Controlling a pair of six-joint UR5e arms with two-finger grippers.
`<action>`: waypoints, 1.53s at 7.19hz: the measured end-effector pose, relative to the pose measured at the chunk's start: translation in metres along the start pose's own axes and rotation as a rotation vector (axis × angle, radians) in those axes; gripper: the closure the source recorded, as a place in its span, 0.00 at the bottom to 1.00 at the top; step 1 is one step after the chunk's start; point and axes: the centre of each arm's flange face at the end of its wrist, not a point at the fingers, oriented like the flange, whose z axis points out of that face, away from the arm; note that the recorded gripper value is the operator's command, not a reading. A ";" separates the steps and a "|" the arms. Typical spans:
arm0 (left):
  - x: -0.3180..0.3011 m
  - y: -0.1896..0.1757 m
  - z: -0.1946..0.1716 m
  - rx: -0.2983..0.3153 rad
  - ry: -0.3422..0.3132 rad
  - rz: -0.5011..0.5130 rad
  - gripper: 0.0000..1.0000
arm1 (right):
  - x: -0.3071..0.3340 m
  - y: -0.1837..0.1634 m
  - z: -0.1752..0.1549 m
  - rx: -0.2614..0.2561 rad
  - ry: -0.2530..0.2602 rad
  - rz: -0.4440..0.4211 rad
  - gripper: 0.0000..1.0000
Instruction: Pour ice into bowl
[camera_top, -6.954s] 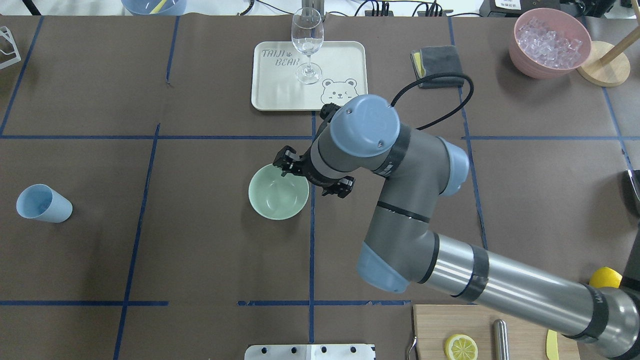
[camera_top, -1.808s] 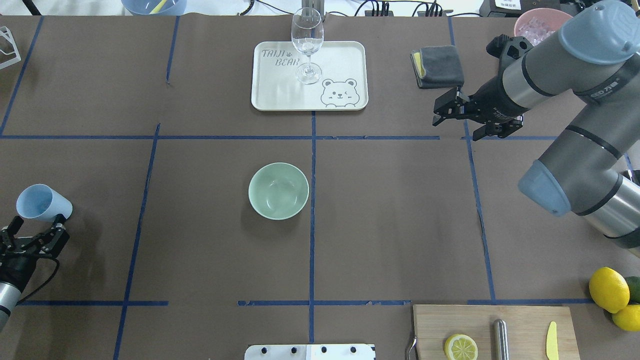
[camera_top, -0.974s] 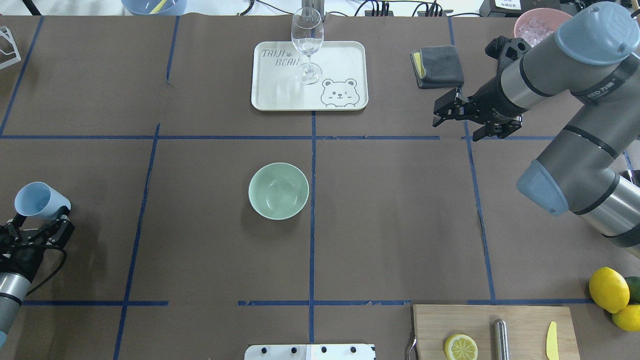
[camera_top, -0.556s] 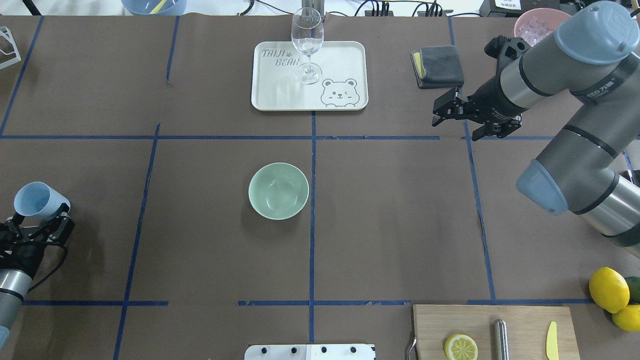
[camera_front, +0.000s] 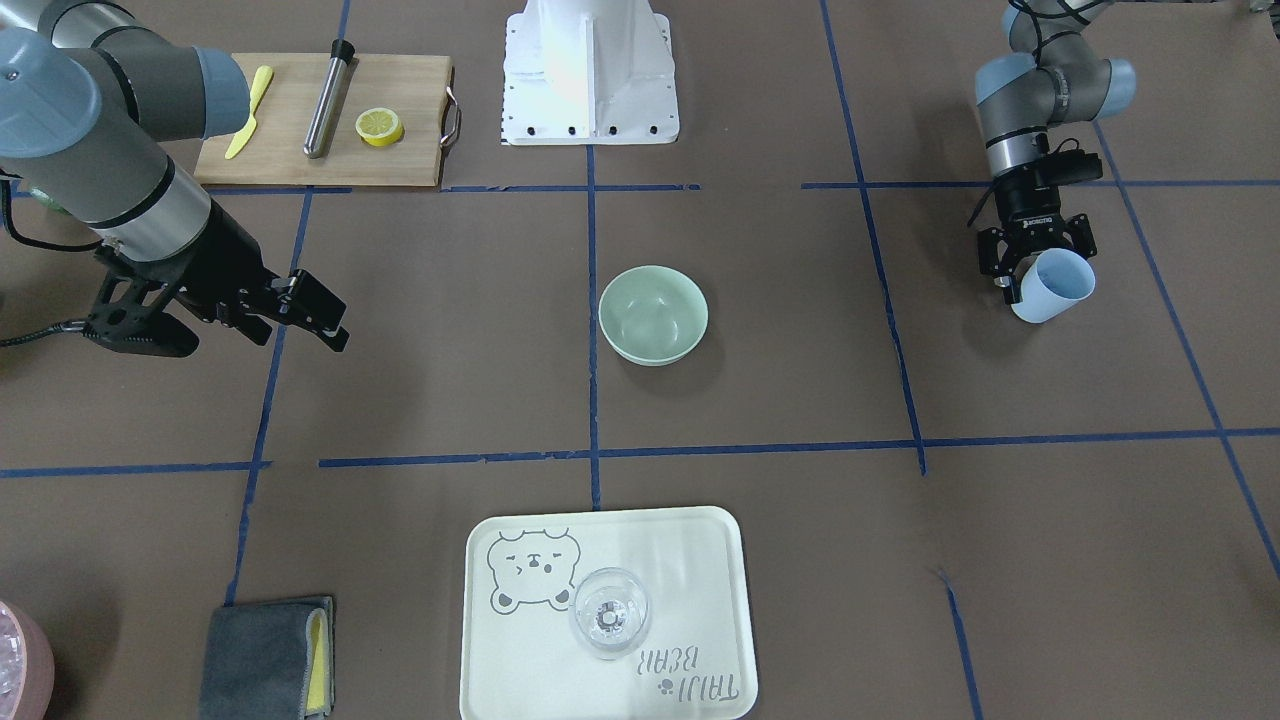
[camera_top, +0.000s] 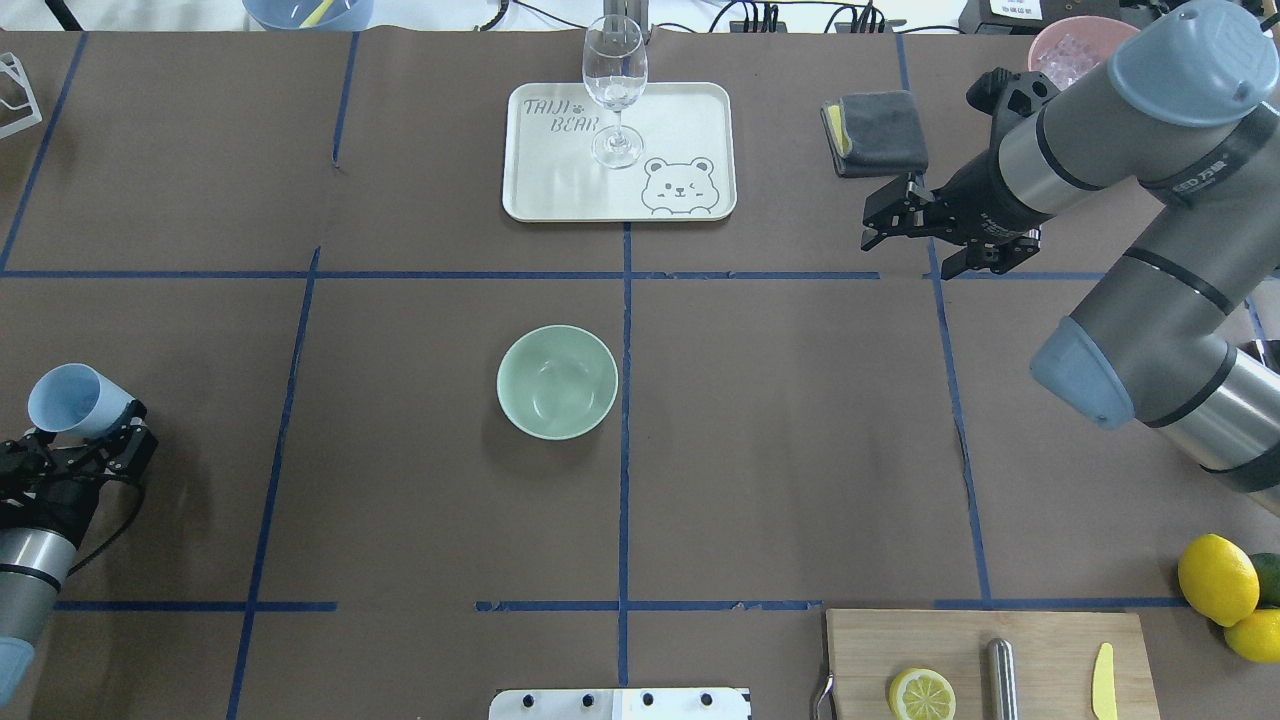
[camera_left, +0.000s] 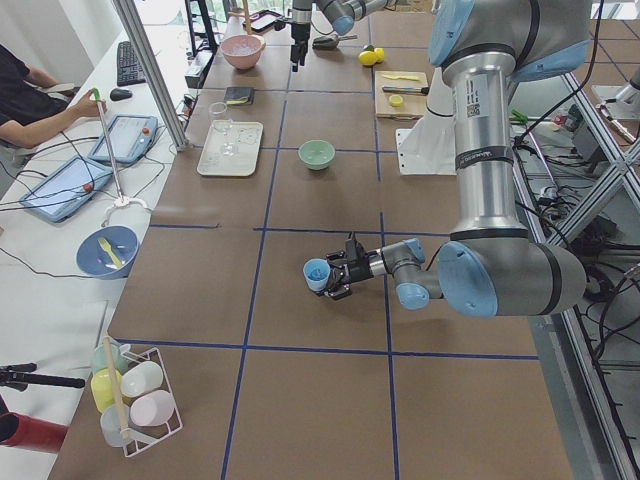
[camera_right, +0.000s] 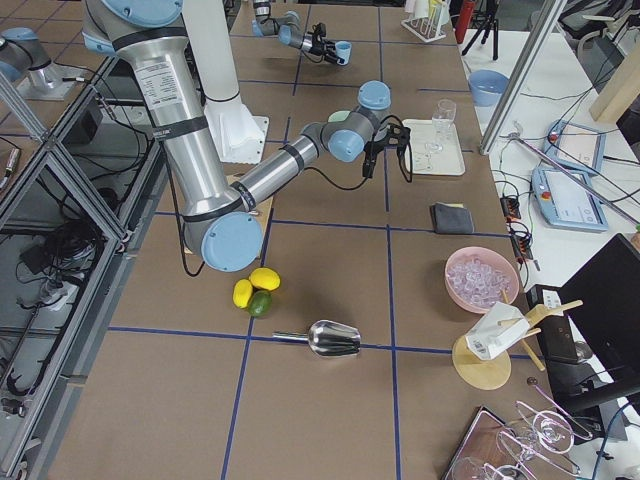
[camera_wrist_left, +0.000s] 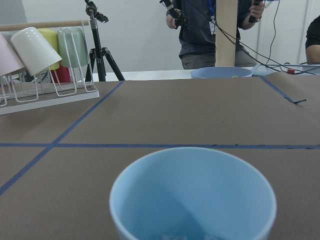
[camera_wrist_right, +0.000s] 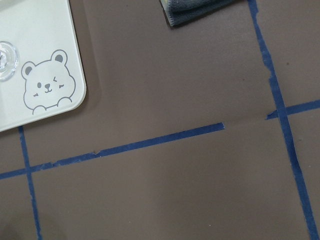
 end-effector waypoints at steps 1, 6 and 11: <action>0.001 0.001 0.002 -0.003 -0.002 0.007 0.25 | -0.001 0.000 0.000 0.000 -0.001 -0.001 0.00; 0.013 -0.013 0.010 -0.001 0.026 0.032 0.73 | -0.002 0.001 0.000 -0.001 -0.002 -0.002 0.00; 0.100 -0.070 0.015 0.100 0.158 0.007 1.00 | -0.003 0.003 0.003 -0.005 0.001 -0.004 0.00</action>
